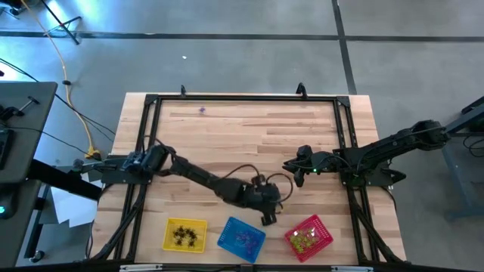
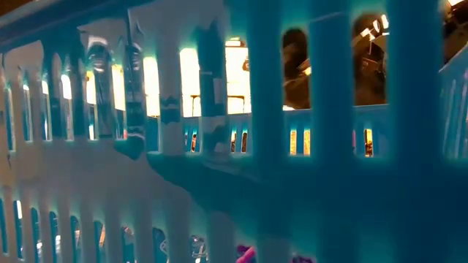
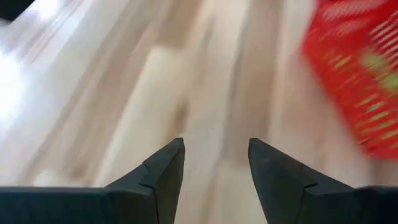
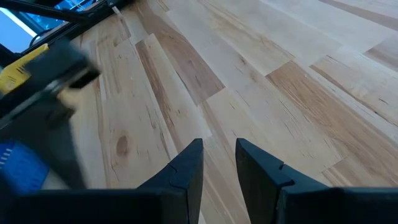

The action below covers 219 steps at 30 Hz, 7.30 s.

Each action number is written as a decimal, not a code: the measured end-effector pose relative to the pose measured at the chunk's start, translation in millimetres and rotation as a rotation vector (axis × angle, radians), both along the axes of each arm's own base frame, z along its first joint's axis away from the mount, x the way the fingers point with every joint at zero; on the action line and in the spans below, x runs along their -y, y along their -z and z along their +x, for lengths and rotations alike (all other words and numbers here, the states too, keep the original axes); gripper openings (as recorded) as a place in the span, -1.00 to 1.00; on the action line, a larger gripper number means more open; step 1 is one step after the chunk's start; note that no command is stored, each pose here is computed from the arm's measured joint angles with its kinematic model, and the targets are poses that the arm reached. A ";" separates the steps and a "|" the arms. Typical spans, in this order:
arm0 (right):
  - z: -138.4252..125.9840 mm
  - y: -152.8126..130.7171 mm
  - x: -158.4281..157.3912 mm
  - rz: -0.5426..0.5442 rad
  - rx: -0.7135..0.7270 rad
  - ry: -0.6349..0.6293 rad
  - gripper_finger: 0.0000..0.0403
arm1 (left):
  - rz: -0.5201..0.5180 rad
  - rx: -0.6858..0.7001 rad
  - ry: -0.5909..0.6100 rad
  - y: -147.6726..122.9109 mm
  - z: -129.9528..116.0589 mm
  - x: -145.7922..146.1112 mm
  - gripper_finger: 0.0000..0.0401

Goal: Sort Halloween decoration
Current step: Put the violet spider toy into the blue bin, then return to Home Position

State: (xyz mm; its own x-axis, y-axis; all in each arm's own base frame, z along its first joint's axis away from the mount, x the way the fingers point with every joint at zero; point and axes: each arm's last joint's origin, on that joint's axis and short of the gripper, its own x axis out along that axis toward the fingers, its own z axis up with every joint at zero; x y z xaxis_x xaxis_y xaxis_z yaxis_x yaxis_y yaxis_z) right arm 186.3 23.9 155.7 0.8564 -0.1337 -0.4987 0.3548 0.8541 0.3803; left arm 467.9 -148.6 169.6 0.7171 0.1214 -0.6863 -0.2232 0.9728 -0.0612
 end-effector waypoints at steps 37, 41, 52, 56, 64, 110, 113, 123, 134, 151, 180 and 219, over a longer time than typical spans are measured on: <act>-1.0 1.5 0.2 -0.003 -0.018 0.000 -0.55 | -0.185 -0.020 -0.727 12.0 -181.1 -275.0 -0.15; -0.9 1.3 0.2 -0.003 -0.016 0.000 -0.55 | -0.255 -0.028 -0.768 15.9 -199.8 -298.3 -0.15; -1.2 1.8 0.2 -0.004 -0.021 0.000 -0.55 | -0.232 -0.056 -0.954 3.3 -249.8 -327.0 -0.15; -1.2 1.8 0.2 -0.004 -0.021 0.000 -0.55 | -0.188 -0.050 -1.037 0.1 -260.7 -337.6 -0.15; -1.2 1.8 0.2 -0.004 -0.021 0.000 -0.55 | -0.190 -0.046 -1.057 0.2 -272.1 -350.9 -0.15; -1.2 1.7 0.2 -0.003 -0.021 0.000 -0.55 | -0.216 -0.236 -1.090 50.6 -250.5 -385.9 -0.72; -1.2 1.7 0.3 -0.003 -0.021 0.000 -0.55 | -0.214 -0.245 -1.087 50.9 -250.9 -385.6 -0.94; -1.2 1.7 0.2 -0.004 -0.021 0.000 -0.55 | -0.194 -0.281 -1.049 48.6 -246.4 -376.4 -1.00; -1.2 1.7 0.2 -0.004 -0.021 0.000 -0.55 | -0.247 -0.211 -0.909 3.6 -241.7 -346.1 -1.00; -1.2 1.7 0.3 -0.004 -0.021 0.000 -0.55 | -0.253 -0.017 -0.305 -44.8 -180.4 -111.5 -1.00; -1.3 1.8 0.2 -0.004 -0.022 0.000 -0.55 | -0.433 0.053 0.274 -12.4 -156.2 95.6 -0.99; -1.3 1.8 0.2 -0.004 -0.022 0.000 -0.55 | 0.079 0.199 0.223 -74.5 -264.5 41.7 -0.42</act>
State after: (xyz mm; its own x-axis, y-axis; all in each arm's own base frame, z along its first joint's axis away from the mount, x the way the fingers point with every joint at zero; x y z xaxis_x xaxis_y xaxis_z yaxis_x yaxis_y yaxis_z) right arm 185.1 23.7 153.9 0.8453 -0.1356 -0.5168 0.3630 0.8554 0.3694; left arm 203.4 -190.3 244.1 0.8513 -0.0068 -0.5246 0.0054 1.0000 -0.0042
